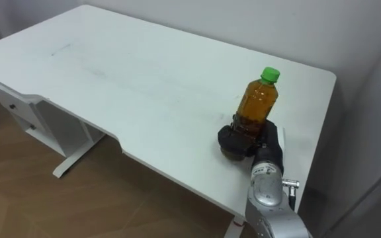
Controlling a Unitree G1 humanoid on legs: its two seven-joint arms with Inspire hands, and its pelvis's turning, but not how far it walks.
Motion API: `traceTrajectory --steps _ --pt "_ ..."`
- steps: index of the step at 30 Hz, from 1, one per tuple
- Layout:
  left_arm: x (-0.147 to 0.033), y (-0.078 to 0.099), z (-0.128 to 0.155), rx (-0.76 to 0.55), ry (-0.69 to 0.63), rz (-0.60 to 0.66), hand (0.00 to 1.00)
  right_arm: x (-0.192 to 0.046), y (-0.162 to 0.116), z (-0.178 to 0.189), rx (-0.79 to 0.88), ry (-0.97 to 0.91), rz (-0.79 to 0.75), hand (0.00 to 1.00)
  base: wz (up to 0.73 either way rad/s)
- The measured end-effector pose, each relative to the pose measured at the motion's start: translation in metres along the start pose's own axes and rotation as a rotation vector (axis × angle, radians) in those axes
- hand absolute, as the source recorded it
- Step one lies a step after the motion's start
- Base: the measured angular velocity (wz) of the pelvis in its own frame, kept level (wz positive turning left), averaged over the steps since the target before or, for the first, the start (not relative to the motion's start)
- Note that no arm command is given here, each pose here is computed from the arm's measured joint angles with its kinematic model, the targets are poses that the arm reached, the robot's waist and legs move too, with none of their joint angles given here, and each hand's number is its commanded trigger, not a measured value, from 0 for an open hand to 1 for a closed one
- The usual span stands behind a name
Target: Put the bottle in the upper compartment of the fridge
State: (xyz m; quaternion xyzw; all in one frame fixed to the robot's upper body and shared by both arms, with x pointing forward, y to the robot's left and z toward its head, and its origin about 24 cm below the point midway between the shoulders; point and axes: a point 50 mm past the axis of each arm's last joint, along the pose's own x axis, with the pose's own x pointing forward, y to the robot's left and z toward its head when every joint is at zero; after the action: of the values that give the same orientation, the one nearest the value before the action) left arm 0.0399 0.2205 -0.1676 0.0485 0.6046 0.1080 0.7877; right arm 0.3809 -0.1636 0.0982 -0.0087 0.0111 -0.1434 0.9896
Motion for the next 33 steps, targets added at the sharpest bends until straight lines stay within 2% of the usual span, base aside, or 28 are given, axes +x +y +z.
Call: traceTrajectory --steps 9,20,28,33 --pt "0.000 0.002 0.000 -0.002 -0.004 0.005 0.00 0.001 -0.002 -0.004 0.028 0.035 0.015 1.00 0.00" --pt "0.000 0.009 0.003 -0.034 -0.014 0.023 0.00 0.000 0.005 -0.001 0.047 0.071 0.106 1.00 -0.03" --pt "0.000 0.023 -0.001 -0.100 -0.005 0.079 0.00 -0.022 0.020 0.032 0.129 -0.097 0.229 1.00 -0.04" --pt "0.000 0.024 -0.002 -0.098 -0.003 0.086 0.00 -0.037 0.029 0.053 0.139 -0.210 0.307 1.00 -0.19"
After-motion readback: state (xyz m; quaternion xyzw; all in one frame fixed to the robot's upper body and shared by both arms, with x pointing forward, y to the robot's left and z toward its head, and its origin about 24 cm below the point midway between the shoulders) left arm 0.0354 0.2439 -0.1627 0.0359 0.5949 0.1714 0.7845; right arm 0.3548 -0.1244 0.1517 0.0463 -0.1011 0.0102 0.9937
